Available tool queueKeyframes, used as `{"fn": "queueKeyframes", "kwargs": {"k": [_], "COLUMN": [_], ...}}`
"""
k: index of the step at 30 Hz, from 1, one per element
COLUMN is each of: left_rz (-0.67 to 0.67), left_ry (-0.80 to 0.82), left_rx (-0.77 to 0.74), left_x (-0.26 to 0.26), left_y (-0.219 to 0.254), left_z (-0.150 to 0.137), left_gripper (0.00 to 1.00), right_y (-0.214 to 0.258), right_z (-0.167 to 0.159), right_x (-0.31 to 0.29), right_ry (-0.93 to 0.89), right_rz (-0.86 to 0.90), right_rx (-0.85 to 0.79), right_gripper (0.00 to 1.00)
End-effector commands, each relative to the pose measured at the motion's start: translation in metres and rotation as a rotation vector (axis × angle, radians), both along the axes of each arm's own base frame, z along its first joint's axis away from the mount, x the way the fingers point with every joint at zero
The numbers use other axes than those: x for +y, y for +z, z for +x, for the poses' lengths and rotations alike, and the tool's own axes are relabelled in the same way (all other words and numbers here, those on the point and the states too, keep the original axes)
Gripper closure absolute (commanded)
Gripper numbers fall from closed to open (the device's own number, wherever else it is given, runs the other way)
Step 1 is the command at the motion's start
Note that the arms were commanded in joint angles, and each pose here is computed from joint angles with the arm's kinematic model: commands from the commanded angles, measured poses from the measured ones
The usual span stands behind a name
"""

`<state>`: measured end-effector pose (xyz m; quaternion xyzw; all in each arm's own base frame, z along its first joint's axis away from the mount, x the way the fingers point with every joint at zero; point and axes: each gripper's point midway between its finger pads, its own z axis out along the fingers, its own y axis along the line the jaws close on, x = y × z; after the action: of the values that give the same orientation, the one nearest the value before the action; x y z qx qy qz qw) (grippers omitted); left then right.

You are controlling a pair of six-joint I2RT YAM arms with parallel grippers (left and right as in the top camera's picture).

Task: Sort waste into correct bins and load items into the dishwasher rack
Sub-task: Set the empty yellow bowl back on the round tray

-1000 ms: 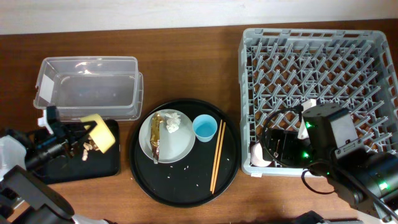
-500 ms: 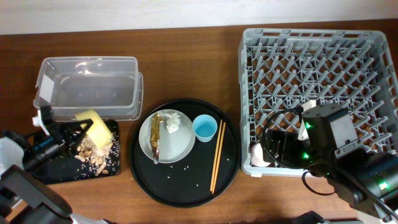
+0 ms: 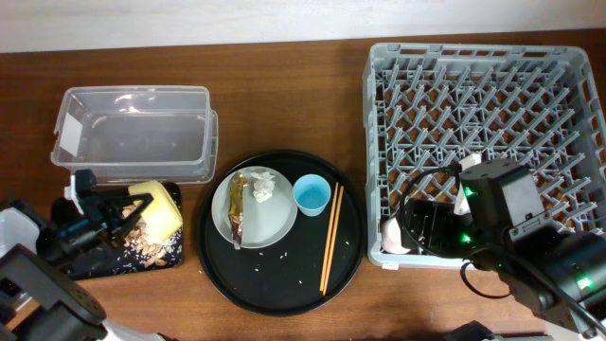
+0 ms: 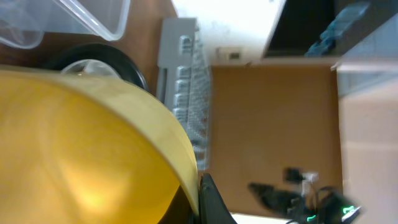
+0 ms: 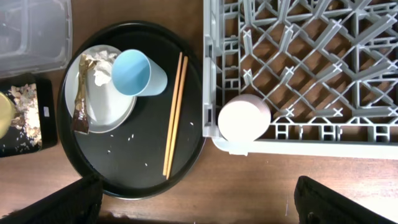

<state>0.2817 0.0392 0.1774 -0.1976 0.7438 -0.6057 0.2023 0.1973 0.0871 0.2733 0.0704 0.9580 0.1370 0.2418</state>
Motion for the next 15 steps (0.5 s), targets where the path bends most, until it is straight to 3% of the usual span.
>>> {"fn": "queueKeyframes", "kwargs": {"k": [1,6,9,12,15], "left_rz": [0.172,0.299,0.626,0.847,1.147], "left_ry": [-0.117,-0.246,-0.277,-0.291,-0.256], "left_rx": [0.035,0.164,0.324,0.299,0.295], "left_x": [-0.007,-0.048,-0.073,-0.104,-0.133], "left_y": [-0.017,-0.009,-0.015,-0.007,-0.016], "left_z": [-0.007,-0.022,-0.036,-0.044,-0.058], "left_gripper": [1.00,1.00,1.00,1.00,1.00], "right_y": [0.001,0.001,0.001,0.002,0.002], "right_z": [0.000,0.000,0.000,0.000,0.000], "right_x": [0.000,0.000,0.000,0.000,0.000], "right_ry": [-0.003,-0.003,-0.003,-0.003,-0.003], "right_rz": [0.004,0.004,0.004,0.004,0.004], "right_rx": [-0.004,-0.004,-0.004,-0.005,-0.005], "right_gripper": [0.01,0.01,0.01,0.01,0.01]}}
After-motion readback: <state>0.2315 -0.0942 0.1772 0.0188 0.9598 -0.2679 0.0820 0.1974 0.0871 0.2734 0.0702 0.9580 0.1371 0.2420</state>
